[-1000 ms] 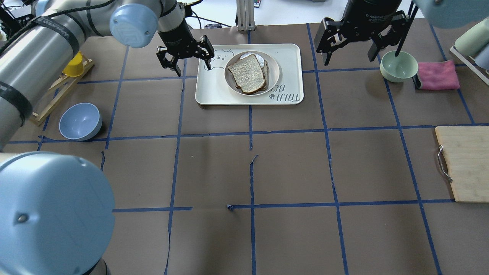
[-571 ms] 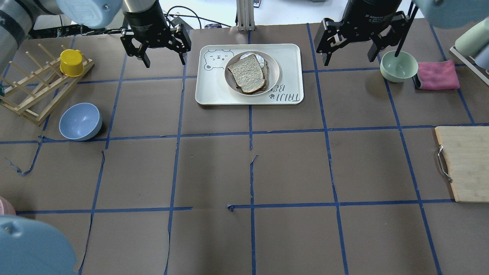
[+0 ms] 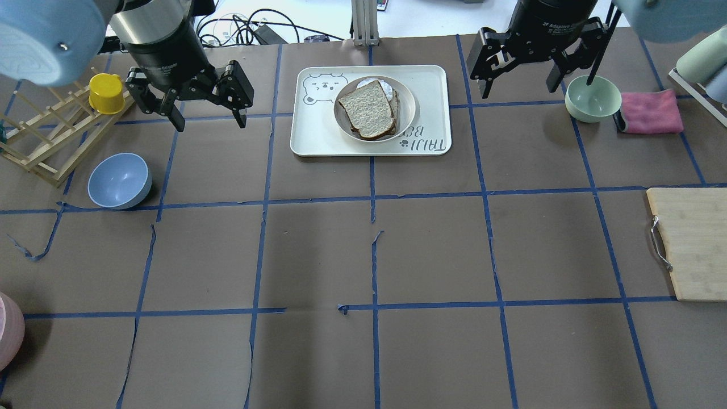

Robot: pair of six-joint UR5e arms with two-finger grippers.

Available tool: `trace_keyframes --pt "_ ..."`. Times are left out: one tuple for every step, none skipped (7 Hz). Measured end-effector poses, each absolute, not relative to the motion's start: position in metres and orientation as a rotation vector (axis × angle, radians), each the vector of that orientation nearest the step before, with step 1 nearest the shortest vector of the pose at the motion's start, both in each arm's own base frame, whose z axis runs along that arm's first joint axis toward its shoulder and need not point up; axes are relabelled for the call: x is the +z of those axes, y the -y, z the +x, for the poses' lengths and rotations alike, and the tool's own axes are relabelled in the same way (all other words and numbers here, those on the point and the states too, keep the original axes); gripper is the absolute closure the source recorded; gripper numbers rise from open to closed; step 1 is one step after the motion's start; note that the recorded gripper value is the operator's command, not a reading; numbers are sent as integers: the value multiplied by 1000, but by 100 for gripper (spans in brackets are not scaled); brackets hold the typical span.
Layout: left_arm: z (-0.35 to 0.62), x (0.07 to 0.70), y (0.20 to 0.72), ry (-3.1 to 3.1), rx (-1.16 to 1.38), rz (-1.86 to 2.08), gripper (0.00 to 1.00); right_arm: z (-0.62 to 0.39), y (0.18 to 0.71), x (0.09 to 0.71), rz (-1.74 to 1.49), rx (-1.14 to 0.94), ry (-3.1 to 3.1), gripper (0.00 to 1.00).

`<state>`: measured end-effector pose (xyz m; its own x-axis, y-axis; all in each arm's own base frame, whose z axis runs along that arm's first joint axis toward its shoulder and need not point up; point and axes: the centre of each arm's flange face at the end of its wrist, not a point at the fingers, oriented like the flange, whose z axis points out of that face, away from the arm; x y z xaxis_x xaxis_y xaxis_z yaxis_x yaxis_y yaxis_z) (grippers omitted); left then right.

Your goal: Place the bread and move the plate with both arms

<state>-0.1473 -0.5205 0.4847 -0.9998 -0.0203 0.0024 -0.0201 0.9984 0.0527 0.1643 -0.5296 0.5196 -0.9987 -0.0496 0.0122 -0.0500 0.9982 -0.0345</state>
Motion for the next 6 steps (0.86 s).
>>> trace_keyframes --pt "-142 487 503 3137 -80 31 0 164 530 520 82 54 3128 0" --pt "-138 489 487 3136 -73 18 0 164 530 520 82 55 3126 0" --pt "-134 492 475 3135 -64 12 0 164 530 519 80 58 3126 0" --pt "-129 494 468 3133 -59 10 0 164 531 519 82 63 3128 0" --pt "-123 494 463 3132 -60 20 0 164 532 519 83 67 3129 0" --pt "-119 493 459 3131 -64 28 0 164 532 519 83 69 3129 0"
